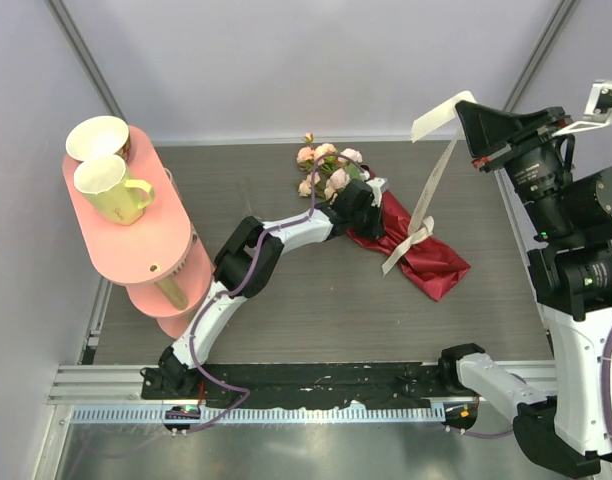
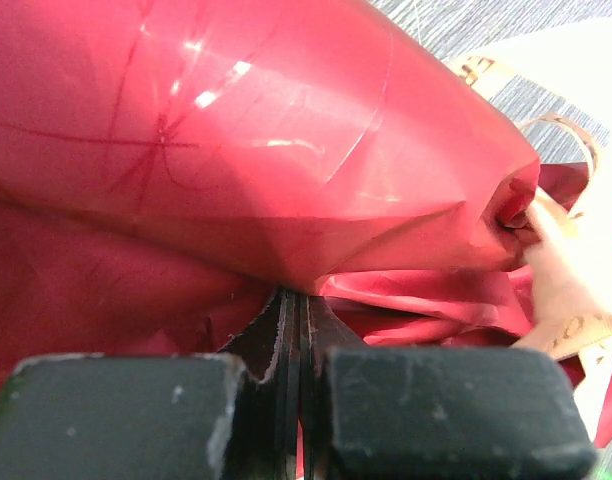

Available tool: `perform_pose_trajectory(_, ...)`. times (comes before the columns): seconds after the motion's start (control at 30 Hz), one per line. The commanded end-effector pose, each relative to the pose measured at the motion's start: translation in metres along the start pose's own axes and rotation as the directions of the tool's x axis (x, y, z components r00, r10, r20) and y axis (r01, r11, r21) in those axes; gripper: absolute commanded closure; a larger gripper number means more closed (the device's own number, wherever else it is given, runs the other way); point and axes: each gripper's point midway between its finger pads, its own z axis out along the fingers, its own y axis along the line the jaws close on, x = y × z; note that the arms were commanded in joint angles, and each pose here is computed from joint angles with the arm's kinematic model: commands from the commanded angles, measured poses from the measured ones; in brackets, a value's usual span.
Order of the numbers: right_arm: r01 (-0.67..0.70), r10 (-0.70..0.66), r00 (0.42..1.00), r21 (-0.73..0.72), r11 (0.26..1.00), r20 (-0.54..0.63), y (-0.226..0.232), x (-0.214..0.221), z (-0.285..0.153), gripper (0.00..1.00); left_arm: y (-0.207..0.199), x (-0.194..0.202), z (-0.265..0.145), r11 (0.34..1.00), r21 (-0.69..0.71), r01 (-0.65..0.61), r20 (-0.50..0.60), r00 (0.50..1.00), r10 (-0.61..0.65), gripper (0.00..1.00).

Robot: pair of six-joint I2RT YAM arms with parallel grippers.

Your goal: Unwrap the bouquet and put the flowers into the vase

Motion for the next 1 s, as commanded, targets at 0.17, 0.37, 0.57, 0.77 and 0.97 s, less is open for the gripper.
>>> perform_pose_trajectory(0.17, -0.091, 0.088, 0.988, -0.016, 0.996, -0.126, -0.014, 0.055, -0.002, 0.99, -0.012, -0.020, -0.008, 0.999, 0.027, -0.040, 0.035, 0.999, 0.039, 0.96)
perform_pose_trajectory(0.37, -0.244, 0.208, 0.878, -0.031, 0.969, -0.431, -0.034, 0.172, -0.029, 0.99, -0.022, -0.029, -0.016, 0.997, 0.055, -0.053, 0.056, 0.997, 0.050, 0.94)
perform_pose_trajectory(0.57, -0.314, 0.343, 0.680, 0.166, 0.935, -0.648, -0.068, 0.279, -0.072, 0.99, -0.031, -0.037, -0.024, 0.995, 0.080, -0.061, 0.067, 0.996, 0.056, 0.89)
perform_pose_trajectory(0.77, -0.322, 0.403, 0.386, 0.288, 0.902, -0.830, -0.058, 0.398, -0.139, 0.99, -0.052, -0.058, -0.059, 0.987, 0.110, -0.116, 0.098, 0.990, 0.106, 0.72)
perform_pose_trajectory(0.97, -0.053, 0.334, 0.432, 0.346, 0.937, -0.838, -0.094, 0.402, -0.155, 0.43, -0.073, -0.073, -0.107, 0.970, 0.146, -0.195, 0.143, 0.974, 0.174, 0.53)
